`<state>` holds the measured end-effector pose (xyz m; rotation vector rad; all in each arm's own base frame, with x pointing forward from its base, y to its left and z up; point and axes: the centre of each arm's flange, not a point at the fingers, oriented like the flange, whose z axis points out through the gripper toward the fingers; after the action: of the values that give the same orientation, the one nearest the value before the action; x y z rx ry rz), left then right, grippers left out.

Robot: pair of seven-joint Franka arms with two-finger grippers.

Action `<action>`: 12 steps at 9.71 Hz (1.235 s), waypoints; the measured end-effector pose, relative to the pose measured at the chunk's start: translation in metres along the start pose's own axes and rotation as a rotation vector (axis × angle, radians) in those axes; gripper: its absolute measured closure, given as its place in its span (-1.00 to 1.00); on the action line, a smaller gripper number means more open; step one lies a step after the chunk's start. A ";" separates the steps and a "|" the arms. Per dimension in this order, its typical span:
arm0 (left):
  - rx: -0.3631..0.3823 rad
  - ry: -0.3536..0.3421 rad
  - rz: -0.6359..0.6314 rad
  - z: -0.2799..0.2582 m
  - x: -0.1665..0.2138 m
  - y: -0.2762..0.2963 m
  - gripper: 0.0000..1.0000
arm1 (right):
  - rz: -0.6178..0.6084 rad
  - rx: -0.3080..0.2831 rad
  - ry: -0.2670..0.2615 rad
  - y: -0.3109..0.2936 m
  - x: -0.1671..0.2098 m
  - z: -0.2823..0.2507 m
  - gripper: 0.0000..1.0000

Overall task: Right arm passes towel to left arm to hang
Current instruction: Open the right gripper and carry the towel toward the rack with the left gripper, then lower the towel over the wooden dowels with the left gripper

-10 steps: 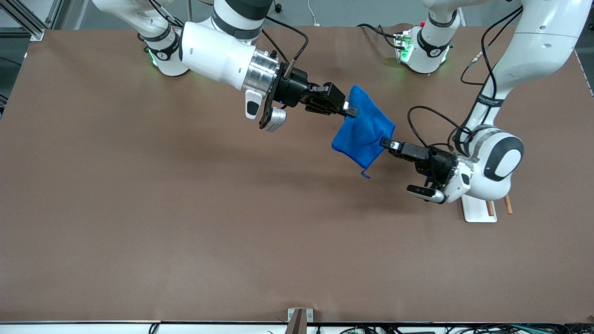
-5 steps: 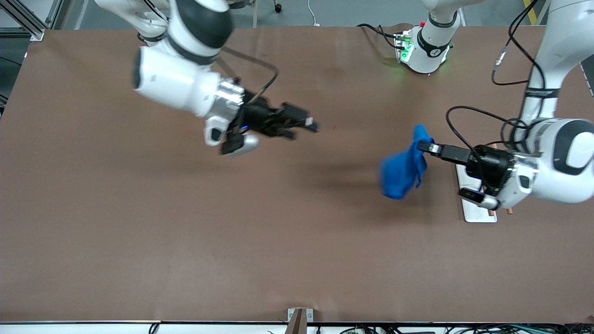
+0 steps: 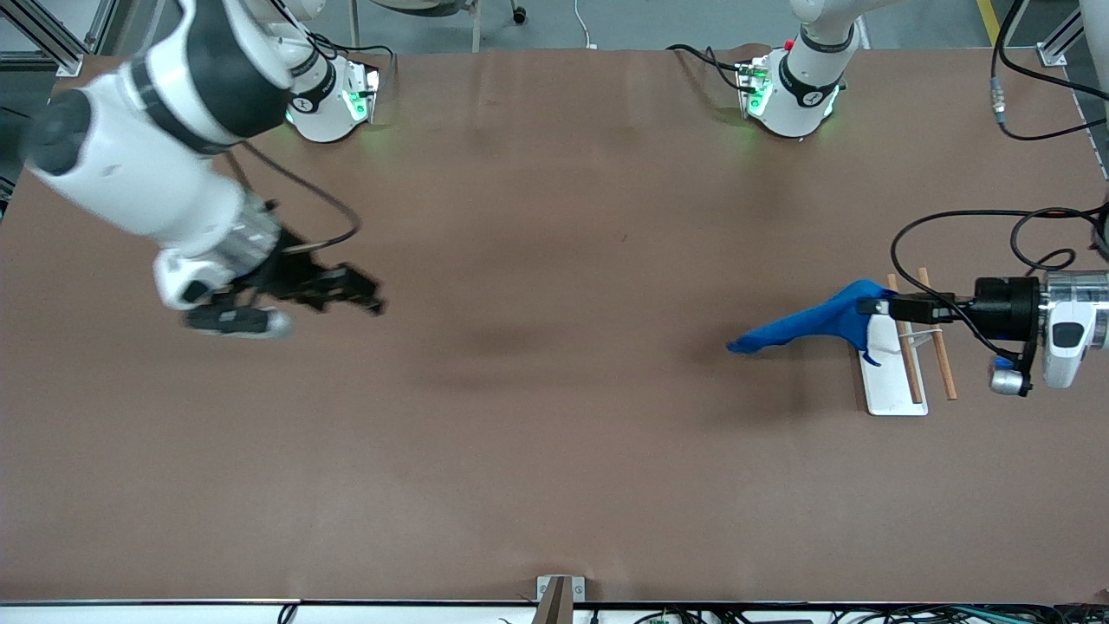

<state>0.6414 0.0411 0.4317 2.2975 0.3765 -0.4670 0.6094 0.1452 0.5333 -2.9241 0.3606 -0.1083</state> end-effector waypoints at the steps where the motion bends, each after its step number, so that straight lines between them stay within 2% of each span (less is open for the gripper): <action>1: 0.085 0.049 -0.059 -0.004 0.004 -0.007 0.96 | 0.042 -0.065 0.022 0.044 0.015 -0.014 -1.00; 3: 0.225 0.133 -0.193 -0.012 0.007 -0.017 0.96 | 0.041 -0.139 0.014 0.127 0.028 -0.050 -1.00; 5: 0.344 0.211 -0.332 -0.022 0.003 -0.018 0.96 | 0.046 -0.163 -0.017 0.188 0.017 -0.095 -1.00; 7: 0.438 0.276 -0.376 -0.035 -0.009 -0.013 0.96 | 0.065 -0.169 -0.059 0.205 0.001 -0.131 -1.00; 10: 0.462 0.299 -0.438 -0.047 -0.040 0.012 0.96 | 0.051 -0.178 -0.051 0.197 -0.013 -0.155 -1.00; 12: 0.457 0.325 -0.503 -0.048 -0.046 0.019 0.96 | 0.036 -0.181 -0.059 0.190 -0.015 -0.153 -1.00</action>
<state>0.6181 0.0575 0.4948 2.7242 1.1247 -0.4542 0.5363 -0.0593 0.6444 -3.0885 0.4352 0.0175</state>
